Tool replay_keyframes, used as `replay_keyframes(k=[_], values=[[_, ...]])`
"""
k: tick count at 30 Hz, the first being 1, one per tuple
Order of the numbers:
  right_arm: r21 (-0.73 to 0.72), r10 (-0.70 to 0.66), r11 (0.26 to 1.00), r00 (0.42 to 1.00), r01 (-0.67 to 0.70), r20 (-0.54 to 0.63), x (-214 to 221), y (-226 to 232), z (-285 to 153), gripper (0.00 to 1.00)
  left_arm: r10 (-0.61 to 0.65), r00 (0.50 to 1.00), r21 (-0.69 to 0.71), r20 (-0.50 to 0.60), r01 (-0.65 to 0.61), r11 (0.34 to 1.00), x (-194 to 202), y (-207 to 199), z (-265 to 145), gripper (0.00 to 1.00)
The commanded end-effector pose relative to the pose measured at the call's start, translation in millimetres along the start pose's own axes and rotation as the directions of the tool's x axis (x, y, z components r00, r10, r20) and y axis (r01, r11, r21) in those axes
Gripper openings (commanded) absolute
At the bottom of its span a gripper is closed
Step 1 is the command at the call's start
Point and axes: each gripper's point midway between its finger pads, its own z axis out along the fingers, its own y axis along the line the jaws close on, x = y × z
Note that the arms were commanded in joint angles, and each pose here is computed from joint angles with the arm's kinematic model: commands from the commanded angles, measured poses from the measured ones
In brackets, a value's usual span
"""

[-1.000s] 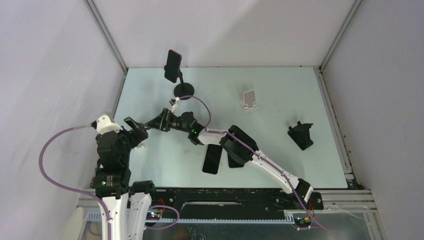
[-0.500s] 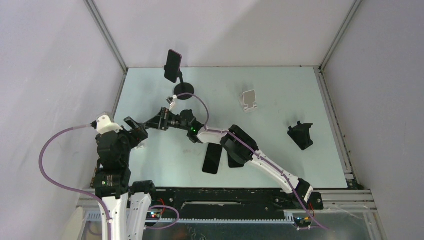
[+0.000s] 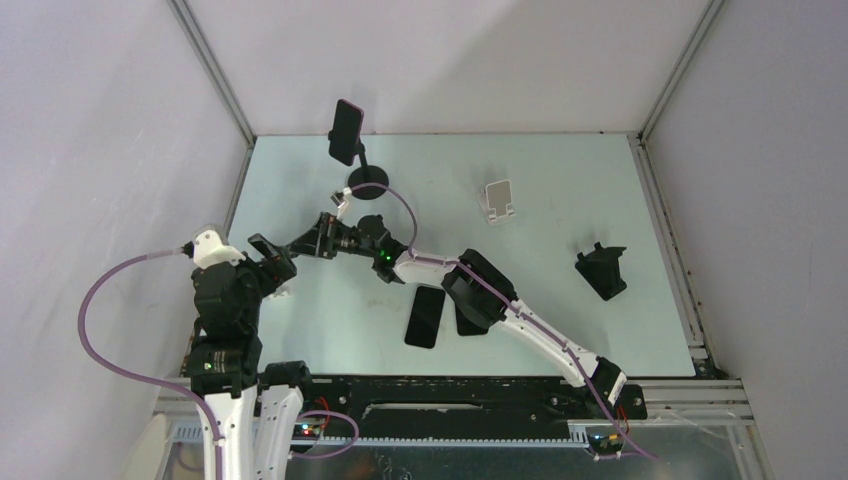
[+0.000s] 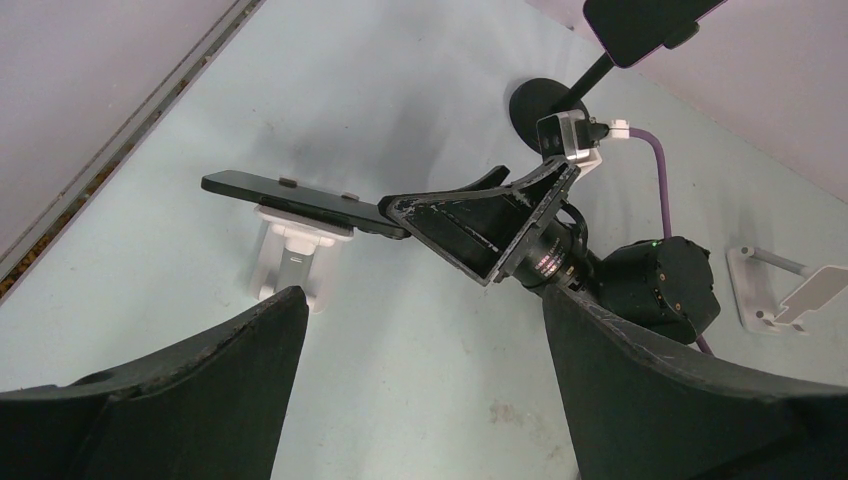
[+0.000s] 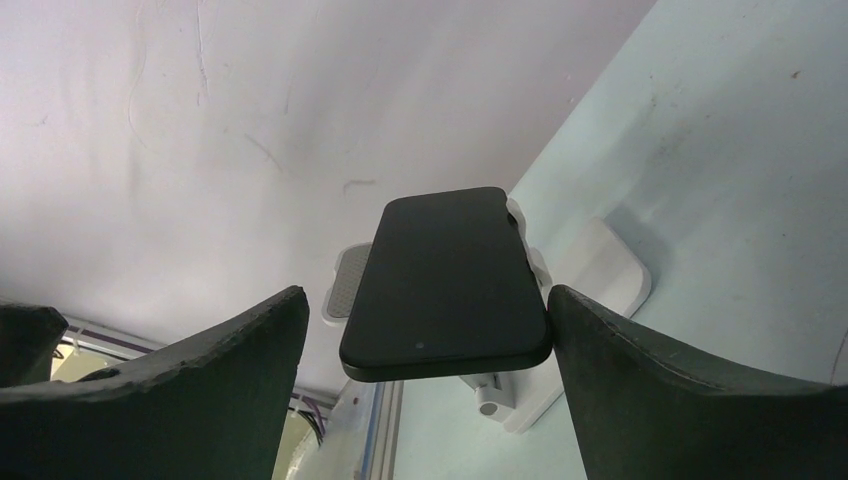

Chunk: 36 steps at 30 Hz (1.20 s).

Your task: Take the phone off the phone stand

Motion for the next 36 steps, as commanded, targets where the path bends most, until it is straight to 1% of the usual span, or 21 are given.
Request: replay_keyframes(k=[1, 4, 12, 21, 26, 34, 36], values=[[-0.070, -0.048, 0.996, 0.999, 0.049, 0.019, -21.8, 30.4, 4.5, 0.89, 0.013, 1.000, 0.023, 0.025, -0.013, 1.000, -6.0, -4.0, 3.0, 0.95], [-0.071, -0.047, 0.996, 0.999, 0.047, 0.012, -22.7, 30.2, 3.1, 0.86, 0.013, 1.000, 0.024, 0.022, -0.014, 1.000, -5.5, -4.2, 3.3, 0.95], [-0.073, -0.070, 0.995, 0.997, 0.067, -0.033, -19.4, 28.1, -1.1, 0.84, 0.013, 1.000, 0.024, 0.024, -0.014, 1.000, -5.8, -4.3, 3.1, 0.95], [-0.083, -0.092, 0.993, 0.993, 0.086, -0.073, -14.6, 28.0, -3.9, 0.88, 0.014, 1.000, 0.026, 0.020, -0.014, 1.000, -4.9, -4.6, 3.9, 0.95], [-0.075, -0.102, 0.993, 0.991, 0.096, -0.083, -9.7, 25.7, -2.3, 0.88, 0.016, 1.000, 0.026, 0.020, -0.016, 1.000, -5.0, -4.5, 3.9, 0.95], [-0.062, -0.086, 0.995, 0.994, 0.082, -0.064, -14.3, 22.6, -2.6, 0.79, 0.015, 1.000, 0.025, 0.020, -0.015, 1.000, -4.8, -4.3, 3.9, 0.95], [-0.065, -0.085, 0.995, 0.995, 0.081, -0.060, -14.7, 23.4, -2.7, 0.74, 0.015, 1.000, 0.026, 0.020, -0.015, 1.000, -4.9, -4.6, 3.9, 0.95]])
